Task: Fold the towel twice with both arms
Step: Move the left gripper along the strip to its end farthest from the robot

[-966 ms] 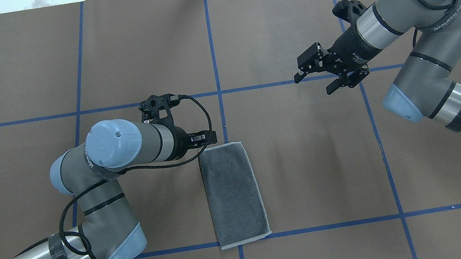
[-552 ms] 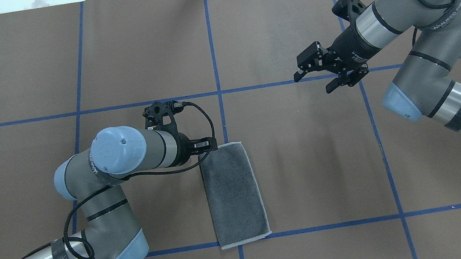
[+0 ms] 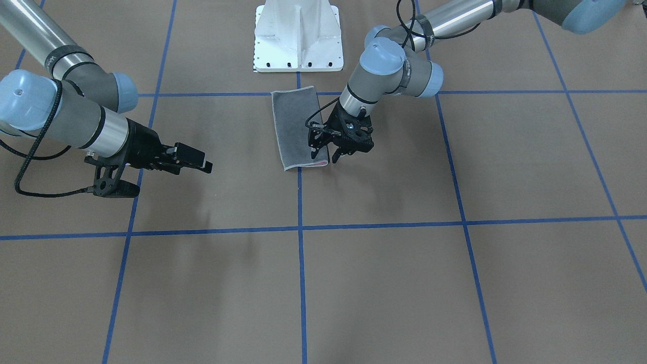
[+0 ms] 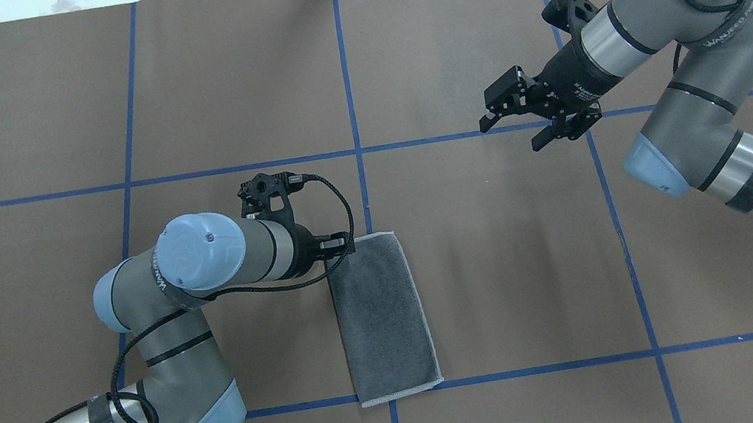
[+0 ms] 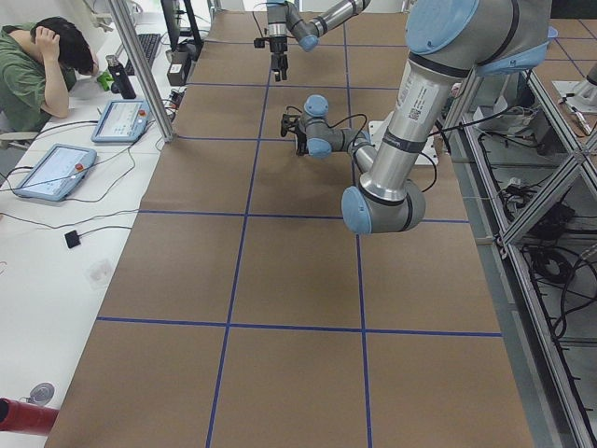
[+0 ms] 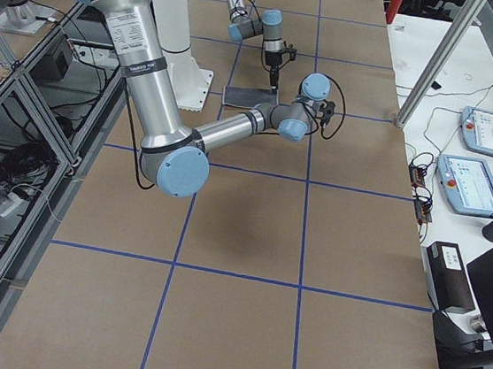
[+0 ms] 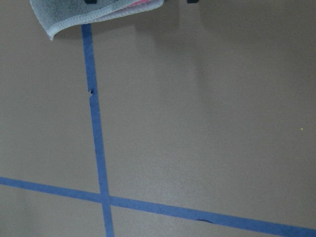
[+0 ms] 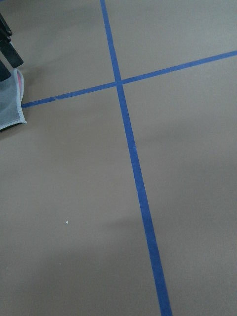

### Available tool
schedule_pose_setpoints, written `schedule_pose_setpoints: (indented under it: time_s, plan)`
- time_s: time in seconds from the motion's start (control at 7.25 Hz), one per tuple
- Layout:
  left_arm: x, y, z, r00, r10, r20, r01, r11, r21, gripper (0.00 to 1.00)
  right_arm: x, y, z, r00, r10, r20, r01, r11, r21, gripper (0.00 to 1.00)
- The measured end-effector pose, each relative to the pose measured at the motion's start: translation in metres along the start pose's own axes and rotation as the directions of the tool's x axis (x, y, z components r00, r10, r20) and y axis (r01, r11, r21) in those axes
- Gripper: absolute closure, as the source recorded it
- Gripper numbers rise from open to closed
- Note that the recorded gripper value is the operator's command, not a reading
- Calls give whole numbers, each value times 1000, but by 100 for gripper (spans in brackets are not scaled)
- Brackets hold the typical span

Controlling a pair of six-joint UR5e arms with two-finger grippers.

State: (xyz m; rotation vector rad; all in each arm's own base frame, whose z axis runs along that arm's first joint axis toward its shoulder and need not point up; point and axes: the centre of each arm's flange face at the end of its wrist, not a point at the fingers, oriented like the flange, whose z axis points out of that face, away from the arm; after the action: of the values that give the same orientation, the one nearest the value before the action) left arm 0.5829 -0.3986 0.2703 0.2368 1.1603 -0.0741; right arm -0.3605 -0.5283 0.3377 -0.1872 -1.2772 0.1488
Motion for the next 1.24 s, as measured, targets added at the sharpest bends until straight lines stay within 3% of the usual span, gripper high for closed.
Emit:
schedule_pose_setpoints:
  time_s: [0.28,0.69,1.24]
  plan:
    - [1,2,1,1000,1,0,-1,1000,-4,67,1,0,0,1000,1,-1,-1,1000,0,0]
    - [5,4,1,1000,4,-5,-4,1000,-7,100,2,-1,0,1000,4,-2,-4,1000,0,0]
    - [26,1,-5,999,6,-37,-7,1000,-2,100,3,-2,-1,1000,4,-2,-4,1000,1,0]
